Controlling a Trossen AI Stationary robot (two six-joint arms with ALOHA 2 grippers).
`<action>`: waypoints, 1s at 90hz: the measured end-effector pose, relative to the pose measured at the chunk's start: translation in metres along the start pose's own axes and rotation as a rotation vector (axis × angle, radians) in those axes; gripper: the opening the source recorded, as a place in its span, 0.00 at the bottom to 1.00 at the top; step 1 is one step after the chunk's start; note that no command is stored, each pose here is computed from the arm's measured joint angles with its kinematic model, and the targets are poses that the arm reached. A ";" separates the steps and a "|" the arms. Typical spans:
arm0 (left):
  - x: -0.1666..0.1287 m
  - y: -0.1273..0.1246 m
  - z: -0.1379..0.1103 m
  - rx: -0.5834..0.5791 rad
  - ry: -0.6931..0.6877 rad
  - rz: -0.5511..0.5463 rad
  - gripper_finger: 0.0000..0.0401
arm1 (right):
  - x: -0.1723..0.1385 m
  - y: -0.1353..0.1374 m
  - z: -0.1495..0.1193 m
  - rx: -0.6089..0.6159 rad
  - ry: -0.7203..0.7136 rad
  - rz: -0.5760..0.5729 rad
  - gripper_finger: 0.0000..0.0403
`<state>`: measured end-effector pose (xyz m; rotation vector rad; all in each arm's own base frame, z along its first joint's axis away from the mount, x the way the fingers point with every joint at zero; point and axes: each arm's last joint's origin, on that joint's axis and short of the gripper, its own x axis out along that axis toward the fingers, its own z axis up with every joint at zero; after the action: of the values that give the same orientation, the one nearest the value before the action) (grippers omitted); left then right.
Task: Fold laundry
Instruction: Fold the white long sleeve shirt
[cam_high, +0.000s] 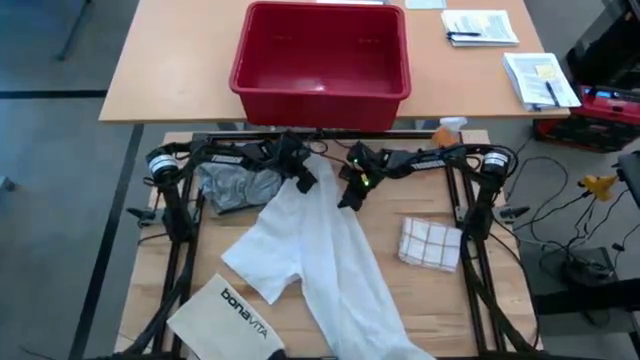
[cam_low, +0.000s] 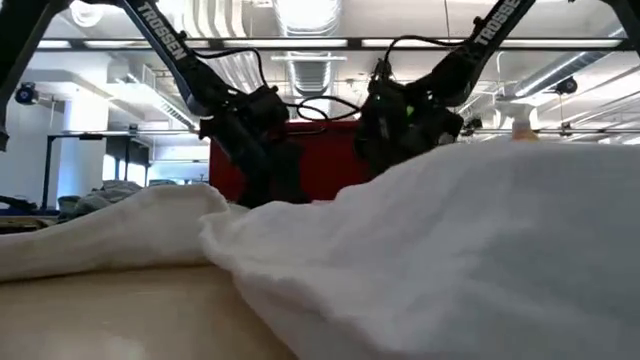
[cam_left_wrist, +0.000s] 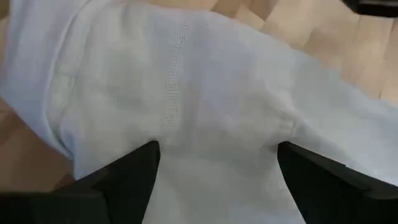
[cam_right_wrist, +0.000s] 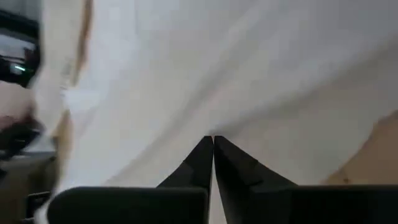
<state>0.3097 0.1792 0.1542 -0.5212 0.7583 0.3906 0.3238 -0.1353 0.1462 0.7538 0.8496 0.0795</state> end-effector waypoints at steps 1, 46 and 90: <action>-0.001 -0.001 0.000 -0.001 0.000 -0.001 0.78 | 0.001 -0.001 -0.001 0.003 0.003 -0.009 0.00; -0.077 -0.064 -0.050 0.012 -0.055 -0.051 0.78 | -0.001 -0.037 -0.010 0.083 0.035 -0.143 0.00; -0.076 -0.110 -0.169 -0.022 0.083 0.000 0.78 | -0.024 -0.052 -0.013 0.086 0.069 -0.221 0.00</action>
<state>0.2238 -0.0177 0.1399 -0.5611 0.8352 0.3797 0.2870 -0.1745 0.1233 0.7362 1.0018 -0.1297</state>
